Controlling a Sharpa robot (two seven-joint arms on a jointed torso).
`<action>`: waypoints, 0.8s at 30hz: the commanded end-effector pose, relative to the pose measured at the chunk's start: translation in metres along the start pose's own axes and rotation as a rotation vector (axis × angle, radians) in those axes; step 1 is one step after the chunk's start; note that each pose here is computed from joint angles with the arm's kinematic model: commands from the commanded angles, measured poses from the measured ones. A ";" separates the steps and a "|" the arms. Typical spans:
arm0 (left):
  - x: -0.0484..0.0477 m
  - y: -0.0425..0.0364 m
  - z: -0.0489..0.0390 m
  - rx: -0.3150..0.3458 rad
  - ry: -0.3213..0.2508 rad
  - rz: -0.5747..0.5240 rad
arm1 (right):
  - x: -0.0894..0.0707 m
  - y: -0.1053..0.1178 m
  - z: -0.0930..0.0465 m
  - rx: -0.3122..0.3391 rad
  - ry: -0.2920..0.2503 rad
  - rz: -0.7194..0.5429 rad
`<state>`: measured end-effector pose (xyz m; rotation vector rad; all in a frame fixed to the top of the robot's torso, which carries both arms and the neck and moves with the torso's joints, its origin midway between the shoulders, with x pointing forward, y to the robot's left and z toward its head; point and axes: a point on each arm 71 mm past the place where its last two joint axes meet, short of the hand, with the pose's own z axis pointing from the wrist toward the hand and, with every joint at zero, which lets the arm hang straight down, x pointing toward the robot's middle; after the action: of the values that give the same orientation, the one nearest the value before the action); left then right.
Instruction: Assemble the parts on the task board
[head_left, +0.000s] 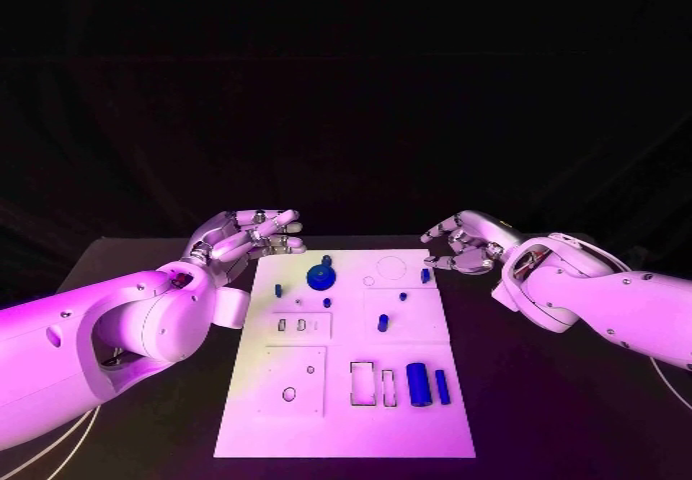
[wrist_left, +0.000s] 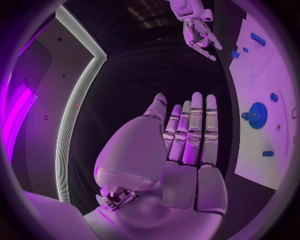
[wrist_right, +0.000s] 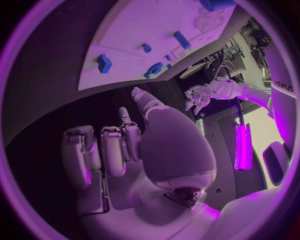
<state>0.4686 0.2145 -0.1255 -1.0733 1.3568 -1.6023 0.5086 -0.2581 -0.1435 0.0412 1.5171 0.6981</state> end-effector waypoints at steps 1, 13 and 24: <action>0.0027 -0.0004 0.0007 0.006 0.023 -0.013 | 0.006 -0.005 0.000 -0.006 0.059 0.023; 0.0011 0.0000 0.0007 0.005 0.020 -0.012 | 0.020 -0.023 -0.001 0.049 0.102 0.005; 0.0007 -0.0001 0.0005 0.005 0.020 -0.011 | 0.028 -0.029 0.001 0.072 0.127 0.003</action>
<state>0.4694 0.2157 -0.1264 -1.0750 1.3579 -1.6015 0.5177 -0.2688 -0.1793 0.0636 1.6413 0.6622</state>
